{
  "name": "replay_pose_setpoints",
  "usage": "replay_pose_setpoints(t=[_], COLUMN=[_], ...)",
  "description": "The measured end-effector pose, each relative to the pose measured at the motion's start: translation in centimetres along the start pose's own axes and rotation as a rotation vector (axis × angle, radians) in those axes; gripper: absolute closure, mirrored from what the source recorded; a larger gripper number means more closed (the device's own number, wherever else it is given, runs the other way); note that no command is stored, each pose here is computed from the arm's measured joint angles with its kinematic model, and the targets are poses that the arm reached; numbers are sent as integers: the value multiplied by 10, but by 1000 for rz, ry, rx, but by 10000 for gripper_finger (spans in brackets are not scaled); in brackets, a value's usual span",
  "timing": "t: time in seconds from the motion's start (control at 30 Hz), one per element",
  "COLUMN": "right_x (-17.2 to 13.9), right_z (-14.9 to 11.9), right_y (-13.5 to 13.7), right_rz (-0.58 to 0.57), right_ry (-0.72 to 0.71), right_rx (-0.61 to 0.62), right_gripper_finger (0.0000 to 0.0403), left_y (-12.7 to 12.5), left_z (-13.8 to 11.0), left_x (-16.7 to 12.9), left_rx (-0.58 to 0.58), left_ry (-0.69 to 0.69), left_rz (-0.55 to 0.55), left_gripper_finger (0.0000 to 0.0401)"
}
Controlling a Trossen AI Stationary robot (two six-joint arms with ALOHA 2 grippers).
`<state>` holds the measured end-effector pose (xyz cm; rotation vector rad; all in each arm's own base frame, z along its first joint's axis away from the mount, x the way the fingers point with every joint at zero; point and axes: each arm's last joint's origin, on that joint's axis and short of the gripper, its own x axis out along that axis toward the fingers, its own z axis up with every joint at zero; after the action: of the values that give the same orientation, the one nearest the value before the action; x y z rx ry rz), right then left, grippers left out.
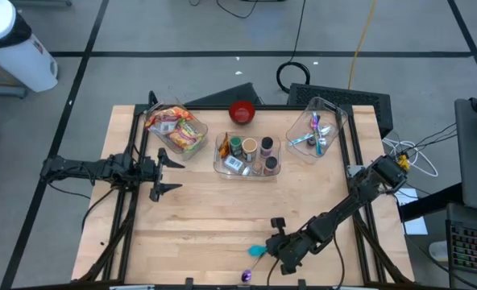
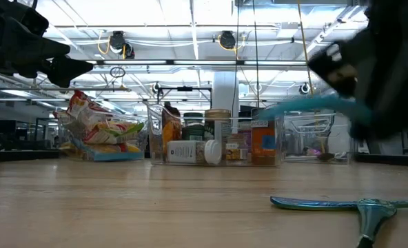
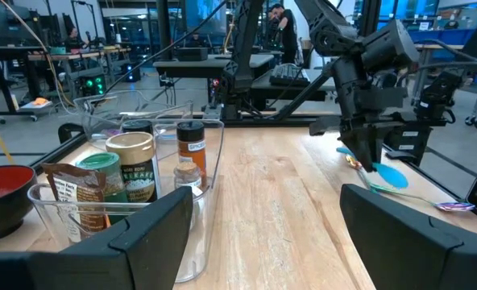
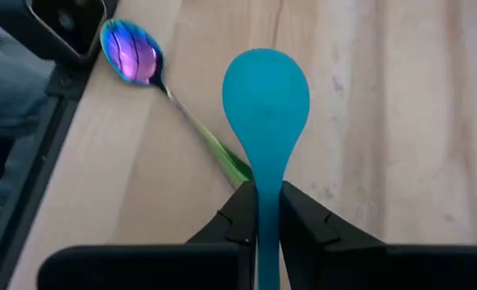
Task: Pick & Place Food Item
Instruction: Put the blue baby spoon into the right transparent bin
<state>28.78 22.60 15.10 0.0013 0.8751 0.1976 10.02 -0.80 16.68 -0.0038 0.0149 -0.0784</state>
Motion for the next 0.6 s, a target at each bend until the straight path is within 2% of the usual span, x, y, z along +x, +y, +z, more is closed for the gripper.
replay_pose_setpoints(t=[0.13,0.2,0.37,0.6], right_x=[-17,-25,-45,-76], right_z=[6,5,-11,-49], right_y=[-4,-5,-12,-37], right_rz=[-71,-68,41,189], right_ry=[-50,-89,-290,-605], right_rx=[0,-15,-14,74], right_gripper_finger=[382,383,383,382], left_y=[0,0,0,0], left_z=[0,0,0,0], left_x=[0,0,0,0], left_rx=[0,0,0,0], left_ry=[0,0,0,0], left_rz=[0,0,0,0], left_gripper_finger=[77,77,77,77])
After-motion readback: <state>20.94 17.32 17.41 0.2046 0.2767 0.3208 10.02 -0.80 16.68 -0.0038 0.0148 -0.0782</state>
